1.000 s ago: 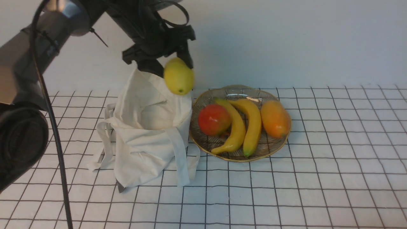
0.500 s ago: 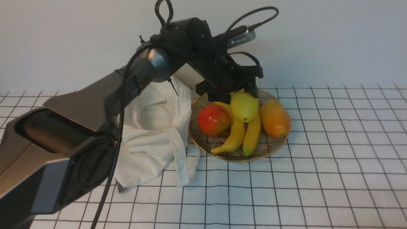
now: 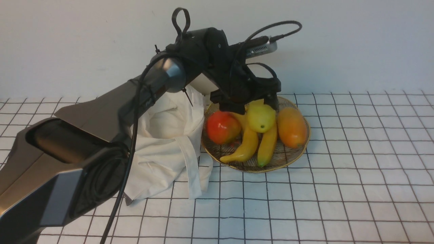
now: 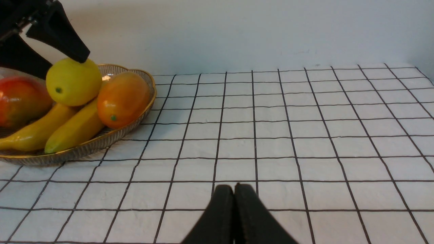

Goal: Take the fruit out of the bag on the white checkered tablecloth and place them on the plate.

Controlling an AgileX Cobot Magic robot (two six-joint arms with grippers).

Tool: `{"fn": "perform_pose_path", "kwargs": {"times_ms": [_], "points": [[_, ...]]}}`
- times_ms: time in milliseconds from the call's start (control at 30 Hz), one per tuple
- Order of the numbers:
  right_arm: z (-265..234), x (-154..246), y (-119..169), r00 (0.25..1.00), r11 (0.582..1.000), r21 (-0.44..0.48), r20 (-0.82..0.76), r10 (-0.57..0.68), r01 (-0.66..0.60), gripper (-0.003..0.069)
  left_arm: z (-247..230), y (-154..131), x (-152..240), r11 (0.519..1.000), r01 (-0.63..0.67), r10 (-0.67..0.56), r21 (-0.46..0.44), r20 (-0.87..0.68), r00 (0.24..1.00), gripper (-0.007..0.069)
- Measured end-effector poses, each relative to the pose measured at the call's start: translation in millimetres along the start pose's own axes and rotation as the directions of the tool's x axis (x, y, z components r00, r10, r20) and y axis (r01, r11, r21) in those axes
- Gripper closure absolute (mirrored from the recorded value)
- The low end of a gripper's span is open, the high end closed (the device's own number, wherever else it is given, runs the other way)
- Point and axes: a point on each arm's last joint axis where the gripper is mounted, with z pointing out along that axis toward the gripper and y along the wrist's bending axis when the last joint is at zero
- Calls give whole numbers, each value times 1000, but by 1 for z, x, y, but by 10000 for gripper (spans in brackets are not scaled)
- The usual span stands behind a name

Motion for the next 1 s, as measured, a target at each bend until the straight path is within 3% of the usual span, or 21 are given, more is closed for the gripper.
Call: {"fn": "perform_pose_path", "kwargs": {"times_ms": [133,300,400,467,733,1000], "points": [[0,0,0,1000,1000,0,0,0,0,673,-31,4,-14,1000,-6,6,1,-7,1000,-29],[0,0,0,1000,1000,0,0,0,0,673,-114,-2,-42,998,-55,54,7,105,993,201],[0,0,0,1000,1000,0,0,0,0,673,-176,-14,-53,990,-138,131,10,249,959,467],[0,0,0,1000,1000,0,0,0,0,673,-209,-25,-51,978,-209,199,0,300,933,585],[0,0,0,1000,1000,0,0,0,0,673,-270,-42,-22,965,-262,256,-16,286,923,633],[0,0,0,1000,1000,0,0,0,0,673,-305,-21,71,930,-341,353,-135,73,933,633]]}}
